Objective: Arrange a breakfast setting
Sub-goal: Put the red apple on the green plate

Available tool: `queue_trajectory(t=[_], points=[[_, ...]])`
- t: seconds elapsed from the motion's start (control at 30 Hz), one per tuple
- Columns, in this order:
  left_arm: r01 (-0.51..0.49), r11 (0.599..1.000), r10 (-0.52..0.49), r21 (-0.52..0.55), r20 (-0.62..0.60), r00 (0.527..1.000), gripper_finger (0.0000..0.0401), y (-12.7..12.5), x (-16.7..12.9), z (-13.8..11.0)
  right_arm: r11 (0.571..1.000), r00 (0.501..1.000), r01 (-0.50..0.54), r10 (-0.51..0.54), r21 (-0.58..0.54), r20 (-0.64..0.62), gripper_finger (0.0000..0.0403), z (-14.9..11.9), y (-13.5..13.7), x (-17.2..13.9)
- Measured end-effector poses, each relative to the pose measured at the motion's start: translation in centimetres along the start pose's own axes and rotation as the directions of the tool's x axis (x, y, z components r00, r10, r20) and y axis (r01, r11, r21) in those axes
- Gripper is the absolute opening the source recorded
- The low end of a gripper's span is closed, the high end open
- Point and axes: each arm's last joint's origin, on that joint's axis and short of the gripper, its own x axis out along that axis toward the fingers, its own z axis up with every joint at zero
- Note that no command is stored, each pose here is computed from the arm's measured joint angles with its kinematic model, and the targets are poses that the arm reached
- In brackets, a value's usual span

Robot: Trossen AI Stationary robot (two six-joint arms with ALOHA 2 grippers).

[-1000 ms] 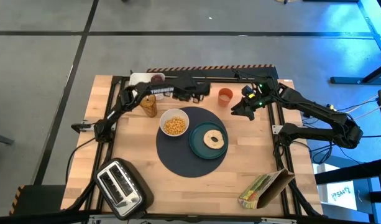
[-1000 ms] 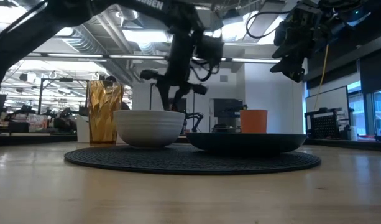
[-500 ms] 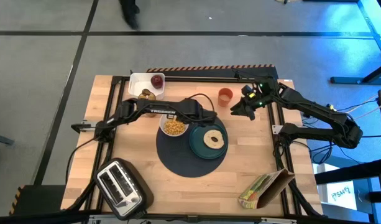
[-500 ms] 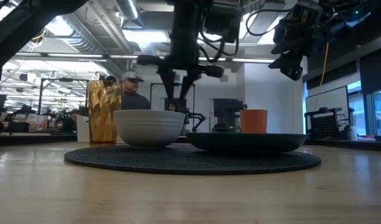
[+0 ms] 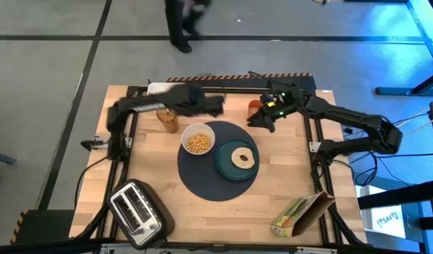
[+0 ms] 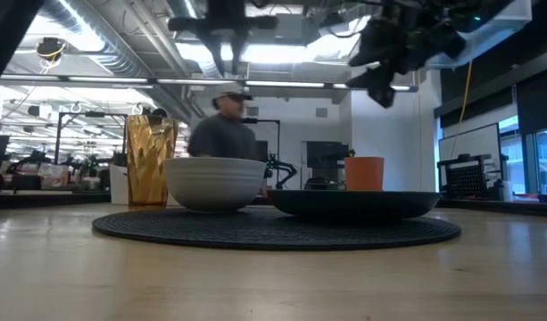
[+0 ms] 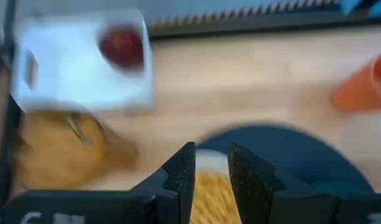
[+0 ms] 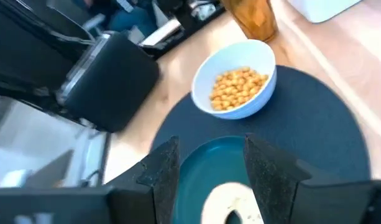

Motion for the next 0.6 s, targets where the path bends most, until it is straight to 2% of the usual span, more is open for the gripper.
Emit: queue_trajectory(t=[0.17,0.27,0.47,0.6], points=[[0.006,1.000,-0.008,0.028,0.066,0.998,0.0088,4.0,-1.3,4.6,0.989,0.990,0.133,-0.130,-0.066,0.054,0.0168,3.6,0.6,2.4],[-0.003,0.999,-0.001,0.036,0.090,0.996,0.0088,6.3,-1.8,6.8,0.979,0.979,0.198,-0.194,-0.056,0.069,0.0168,5.9,-0.3,4.2],[-0.027,0.997,0.017,0.072,0.128,0.992,0.0089,10.1,-2.7,9.7,0.961,0.958,0.274,-0.275,0.025,0.084,0.0168,10.2,-3.3,8.7],[-0.045,0.991,0.026,0.128,0.148,0.989,0.0089,11.9,-3.2,10.7,0.952,0.952,0.284,-0.295,0.117,0.088,0.0168,12.3,-5.5,12.1]])
